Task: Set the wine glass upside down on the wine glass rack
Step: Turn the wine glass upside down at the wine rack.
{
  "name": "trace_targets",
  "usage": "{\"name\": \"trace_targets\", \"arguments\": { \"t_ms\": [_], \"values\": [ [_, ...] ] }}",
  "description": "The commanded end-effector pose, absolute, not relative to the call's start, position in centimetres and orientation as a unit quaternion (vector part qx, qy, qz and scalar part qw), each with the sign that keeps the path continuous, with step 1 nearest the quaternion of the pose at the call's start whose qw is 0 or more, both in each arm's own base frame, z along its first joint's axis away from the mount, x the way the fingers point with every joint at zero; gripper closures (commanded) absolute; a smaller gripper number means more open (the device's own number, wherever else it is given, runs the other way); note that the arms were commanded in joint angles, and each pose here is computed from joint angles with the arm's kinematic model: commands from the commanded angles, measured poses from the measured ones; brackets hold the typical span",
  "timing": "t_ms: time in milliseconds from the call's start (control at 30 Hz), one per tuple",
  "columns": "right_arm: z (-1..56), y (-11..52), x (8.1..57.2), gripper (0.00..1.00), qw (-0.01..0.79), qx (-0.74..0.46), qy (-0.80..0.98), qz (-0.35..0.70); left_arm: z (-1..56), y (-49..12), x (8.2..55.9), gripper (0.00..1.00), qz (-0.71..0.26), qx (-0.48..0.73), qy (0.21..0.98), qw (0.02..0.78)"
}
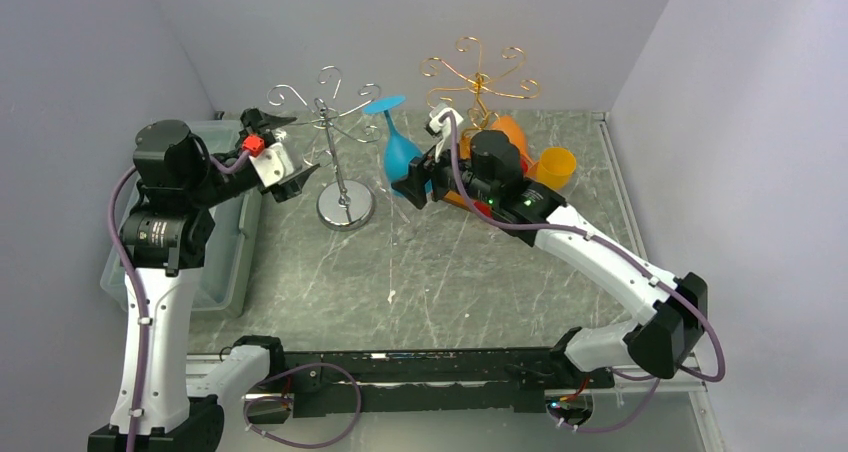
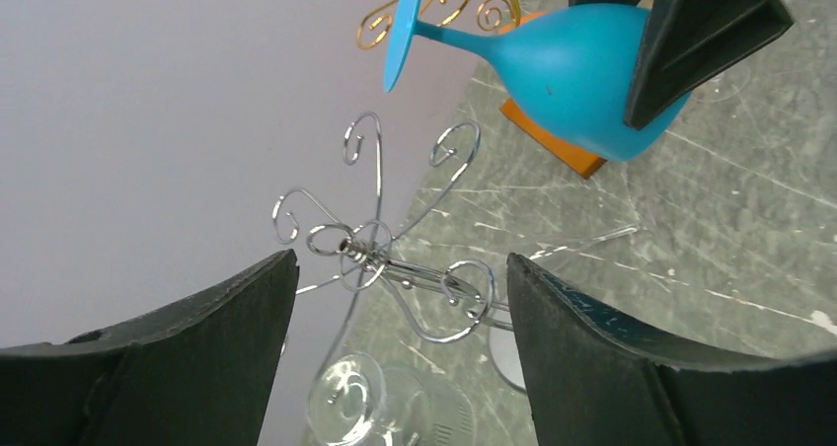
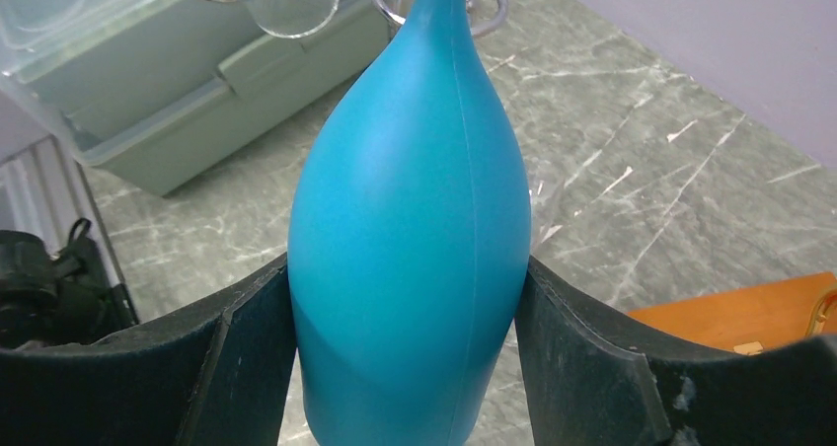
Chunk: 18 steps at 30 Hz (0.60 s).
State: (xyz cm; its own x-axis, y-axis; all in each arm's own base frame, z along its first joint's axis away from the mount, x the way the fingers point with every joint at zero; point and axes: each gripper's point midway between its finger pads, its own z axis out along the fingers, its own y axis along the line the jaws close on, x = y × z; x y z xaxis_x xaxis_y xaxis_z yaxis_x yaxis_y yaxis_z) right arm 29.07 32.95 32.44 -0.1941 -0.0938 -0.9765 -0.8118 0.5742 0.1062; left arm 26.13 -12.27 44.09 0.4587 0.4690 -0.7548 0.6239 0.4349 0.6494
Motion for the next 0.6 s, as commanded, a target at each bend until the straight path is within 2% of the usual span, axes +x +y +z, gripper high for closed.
{"name": "trace_targets", "arguments": {
  "t_ms": [0, 200, 567],
  "values": [
    [32.6, 33.1, 30.9, 0.49, 0.579, -0.319, 0.684, 0.309, 43.9, -12.0, 25.6, 0.20, -0.071, 0.514, 0.547, 0.657],
    [31.0, 33.6, 32.5, 0.49, 0.580, -0.320, 0.689, 0.295, 43.0, -12.0, 25.3, 0.36, -0.069, 0.525, 0.548, 0.648],
    [29.1, 35.1, 35.5, 0.48, 0.576, -0.340, 0.688, 0.283, 42.1, -11.7, 25.1, 0.37, -0.057, 0.539, 0.546, 0.639]
  ]
}}
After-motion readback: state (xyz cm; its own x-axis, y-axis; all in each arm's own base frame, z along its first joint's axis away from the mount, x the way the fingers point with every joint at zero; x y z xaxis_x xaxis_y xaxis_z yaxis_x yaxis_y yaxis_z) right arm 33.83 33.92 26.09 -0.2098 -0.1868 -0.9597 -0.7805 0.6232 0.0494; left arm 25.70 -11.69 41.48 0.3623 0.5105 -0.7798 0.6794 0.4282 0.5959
